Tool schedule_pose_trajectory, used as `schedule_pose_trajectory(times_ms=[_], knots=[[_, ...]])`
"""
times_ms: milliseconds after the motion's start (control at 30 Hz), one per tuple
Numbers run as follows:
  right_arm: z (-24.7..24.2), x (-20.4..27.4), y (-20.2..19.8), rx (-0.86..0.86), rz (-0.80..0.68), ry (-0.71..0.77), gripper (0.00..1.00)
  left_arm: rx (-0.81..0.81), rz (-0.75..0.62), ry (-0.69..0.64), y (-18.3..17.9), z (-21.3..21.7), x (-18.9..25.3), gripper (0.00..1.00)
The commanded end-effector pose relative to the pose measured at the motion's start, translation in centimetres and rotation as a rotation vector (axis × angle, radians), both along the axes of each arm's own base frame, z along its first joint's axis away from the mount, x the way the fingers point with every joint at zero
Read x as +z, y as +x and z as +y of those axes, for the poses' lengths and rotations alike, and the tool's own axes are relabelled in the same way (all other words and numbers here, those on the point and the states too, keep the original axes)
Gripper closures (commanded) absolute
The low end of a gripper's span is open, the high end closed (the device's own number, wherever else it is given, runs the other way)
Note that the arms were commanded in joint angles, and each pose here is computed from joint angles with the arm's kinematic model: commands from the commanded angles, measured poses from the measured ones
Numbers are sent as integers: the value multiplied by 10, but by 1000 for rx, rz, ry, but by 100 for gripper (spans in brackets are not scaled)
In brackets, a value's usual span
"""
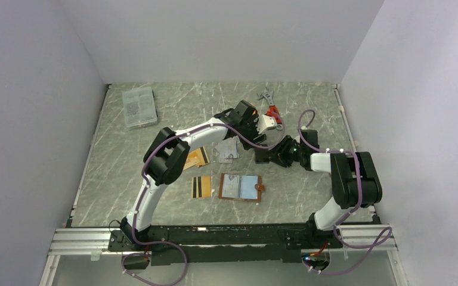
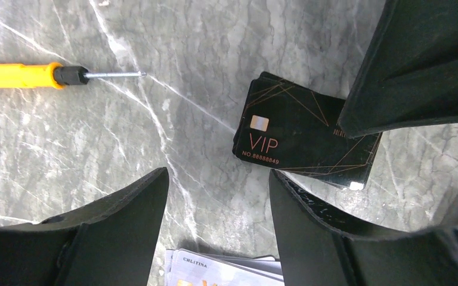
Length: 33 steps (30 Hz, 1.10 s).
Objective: Put the credit cards into the card holder
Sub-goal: Pick up the credit card from the center of the board.
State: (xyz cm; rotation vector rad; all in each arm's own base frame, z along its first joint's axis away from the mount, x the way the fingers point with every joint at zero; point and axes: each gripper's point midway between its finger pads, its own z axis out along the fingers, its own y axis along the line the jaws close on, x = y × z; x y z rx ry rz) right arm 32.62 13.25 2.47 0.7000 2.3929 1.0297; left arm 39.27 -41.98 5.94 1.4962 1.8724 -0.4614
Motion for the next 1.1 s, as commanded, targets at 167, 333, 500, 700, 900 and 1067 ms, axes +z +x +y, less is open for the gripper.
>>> schedule_pose_trajectory(times_ms=[167,333,500,700,900,1067], knots=[[-12,-9,8,-32,7,-62,61,-27,-15,-28,4,-18,6,31],[-12,-8,6,-37,2,-53,64,-13,-25,15,7,-20,-3,32],[-11,-8,8,-37,-2,-41,64,-39,-45,55,-1,-26,-9,32],[-8,-11,6,-37,2,0,64,-65,-38,85,-13,-30,-16,33],[-9,-17,0,-42,16,-3,64,-70,9,82,-24,-28,-25,34],[-10,-22,-7,-48,31,-5,65,-86,60,29,-33,-37,-16,34]])
